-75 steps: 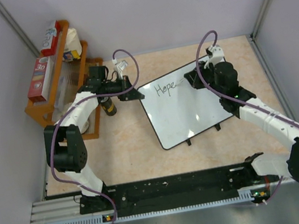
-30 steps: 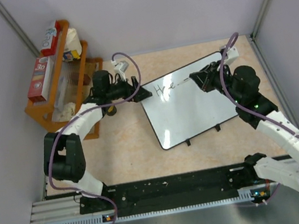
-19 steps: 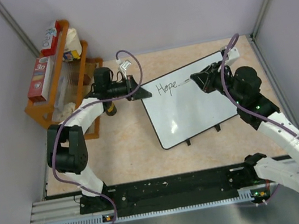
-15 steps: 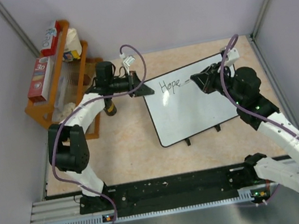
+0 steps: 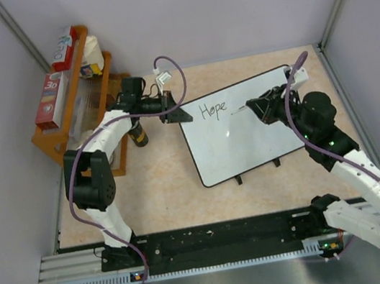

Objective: Write a sentence on the whiteboard

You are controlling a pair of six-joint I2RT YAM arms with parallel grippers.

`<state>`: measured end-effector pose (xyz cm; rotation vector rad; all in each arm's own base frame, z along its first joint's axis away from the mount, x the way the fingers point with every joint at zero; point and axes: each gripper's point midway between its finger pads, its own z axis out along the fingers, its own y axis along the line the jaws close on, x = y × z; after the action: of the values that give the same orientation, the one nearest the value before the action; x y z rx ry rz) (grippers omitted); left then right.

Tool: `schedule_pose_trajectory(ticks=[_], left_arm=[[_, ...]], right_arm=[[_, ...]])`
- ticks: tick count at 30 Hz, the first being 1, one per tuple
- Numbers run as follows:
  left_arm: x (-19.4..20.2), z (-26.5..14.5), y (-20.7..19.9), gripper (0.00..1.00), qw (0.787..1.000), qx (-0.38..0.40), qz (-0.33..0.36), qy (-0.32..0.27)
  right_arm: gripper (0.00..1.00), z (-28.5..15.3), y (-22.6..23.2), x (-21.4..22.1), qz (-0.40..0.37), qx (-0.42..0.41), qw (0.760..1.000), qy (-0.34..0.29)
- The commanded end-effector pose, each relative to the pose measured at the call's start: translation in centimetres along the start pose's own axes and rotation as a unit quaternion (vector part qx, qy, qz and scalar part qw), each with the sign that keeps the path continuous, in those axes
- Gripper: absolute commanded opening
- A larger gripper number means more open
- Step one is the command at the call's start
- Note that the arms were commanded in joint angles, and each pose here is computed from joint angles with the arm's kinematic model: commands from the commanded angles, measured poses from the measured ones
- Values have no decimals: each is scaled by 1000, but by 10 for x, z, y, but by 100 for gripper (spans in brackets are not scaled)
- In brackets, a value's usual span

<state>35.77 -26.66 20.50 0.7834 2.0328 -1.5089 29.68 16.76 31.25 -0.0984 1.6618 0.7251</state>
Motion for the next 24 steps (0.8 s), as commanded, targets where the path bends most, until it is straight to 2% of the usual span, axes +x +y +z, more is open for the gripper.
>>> schedule_pose_trajectory(ticks=[1,12,24], left_arm=[[4,-1,22,0,994,-73,80,4],[19,3,14,0,994,-73,83,19],[23,6,12,0,993,-85,81,30]], right_arm=[[0,-5,-2,1,-11,-4,1000,-9],[0,-21,-14,16,-22,12,1000,-15],[0,-12,-13,11,-29,9,999,-18]])
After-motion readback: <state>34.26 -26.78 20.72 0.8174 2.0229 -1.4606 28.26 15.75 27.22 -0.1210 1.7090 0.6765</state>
